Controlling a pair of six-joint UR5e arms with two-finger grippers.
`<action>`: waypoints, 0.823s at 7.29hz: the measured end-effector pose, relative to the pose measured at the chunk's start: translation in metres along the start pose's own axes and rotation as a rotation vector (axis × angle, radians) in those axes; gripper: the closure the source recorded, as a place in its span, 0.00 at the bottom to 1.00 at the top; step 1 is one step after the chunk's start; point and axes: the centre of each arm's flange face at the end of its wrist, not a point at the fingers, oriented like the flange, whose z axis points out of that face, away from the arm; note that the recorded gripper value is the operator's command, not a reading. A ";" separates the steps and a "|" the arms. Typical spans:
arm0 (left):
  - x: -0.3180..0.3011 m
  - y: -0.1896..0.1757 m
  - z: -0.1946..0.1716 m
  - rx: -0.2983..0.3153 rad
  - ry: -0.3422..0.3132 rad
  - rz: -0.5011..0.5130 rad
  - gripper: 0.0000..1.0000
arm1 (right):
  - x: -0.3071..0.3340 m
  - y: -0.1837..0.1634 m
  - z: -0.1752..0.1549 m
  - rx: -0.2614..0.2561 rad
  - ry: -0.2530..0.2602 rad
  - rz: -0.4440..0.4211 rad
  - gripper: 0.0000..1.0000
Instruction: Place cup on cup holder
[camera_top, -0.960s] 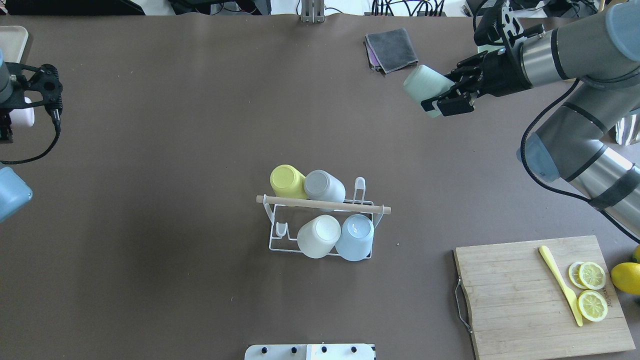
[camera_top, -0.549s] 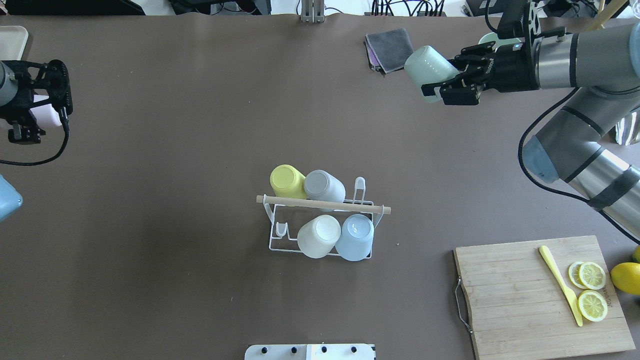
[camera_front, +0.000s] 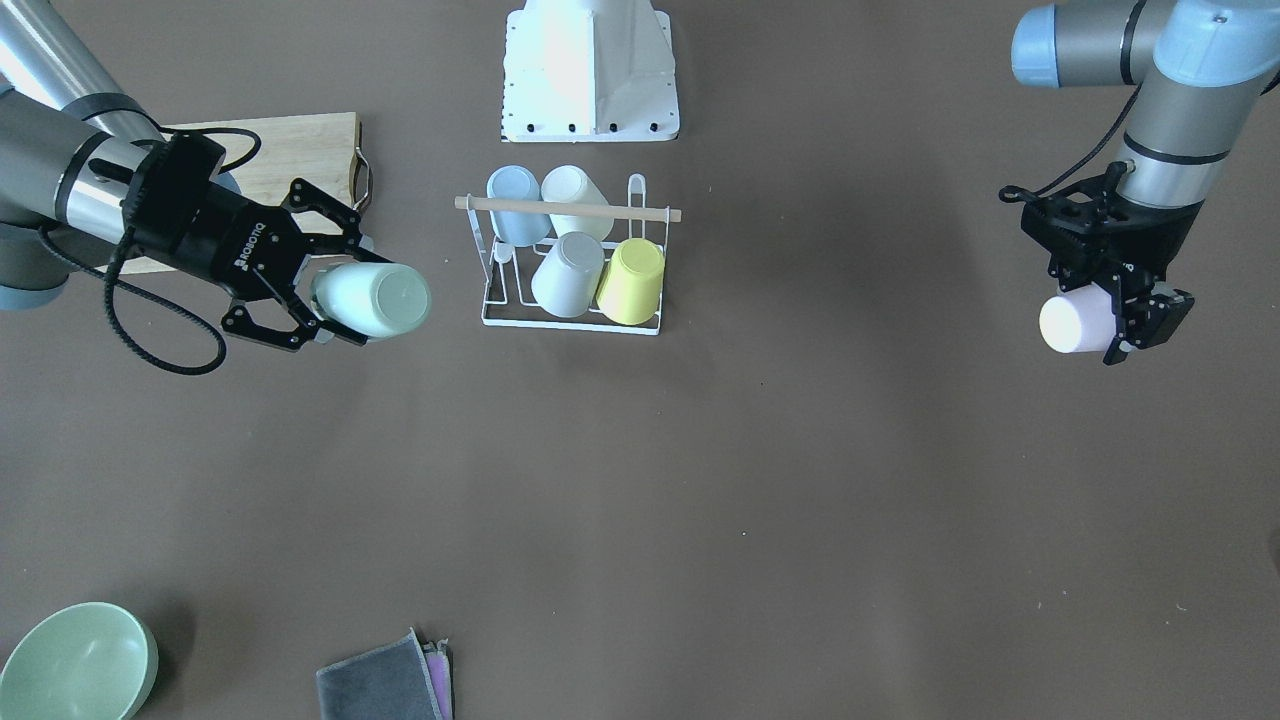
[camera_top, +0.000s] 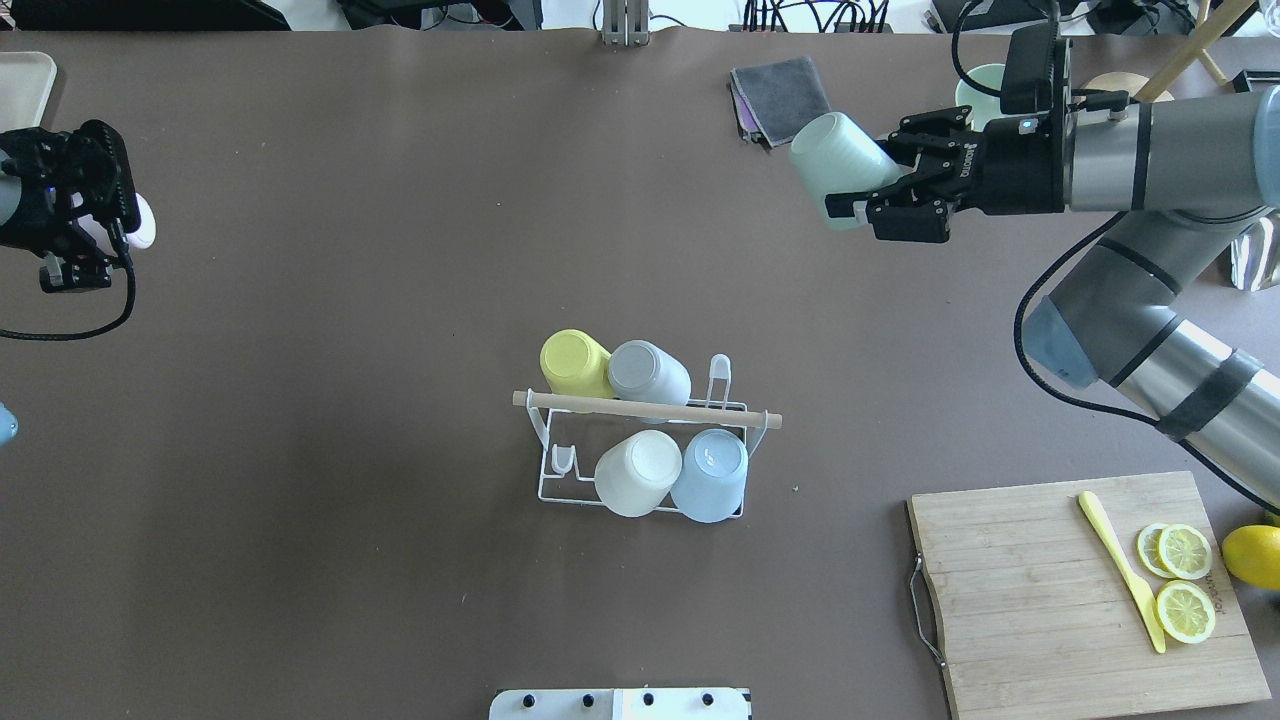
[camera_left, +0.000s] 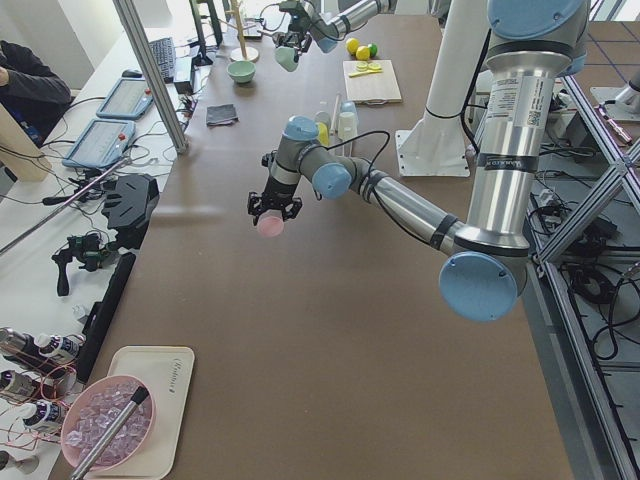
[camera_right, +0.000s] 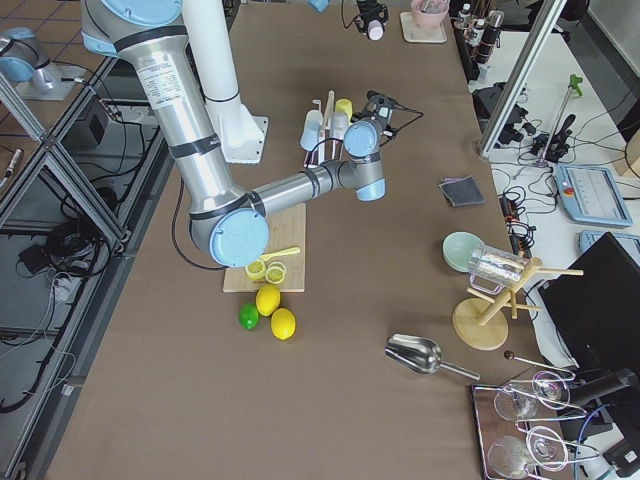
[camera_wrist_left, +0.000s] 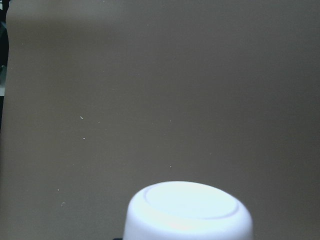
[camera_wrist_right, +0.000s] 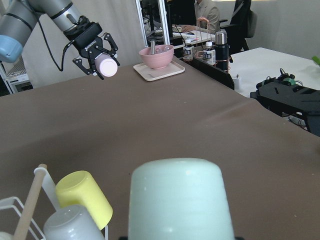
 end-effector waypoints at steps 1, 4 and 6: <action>0.000 0.005 0.009 0.030 -0.014 -0.023 0.51 | -0.008 0.003 0.007 -0.009 -0.039 -0.056 0.88; 0.008 0.013 0.014 0.173 -0.058 -0.151 0.51 | -0.027 0.004 0.011 -0.029 -0.167 -0.181 0.88; 0.018 0.003 0.008 0.291 -0.063 -0.144 0.51 | -0.040 0.005 0.022 0.005 -0.189 -0.206 0.88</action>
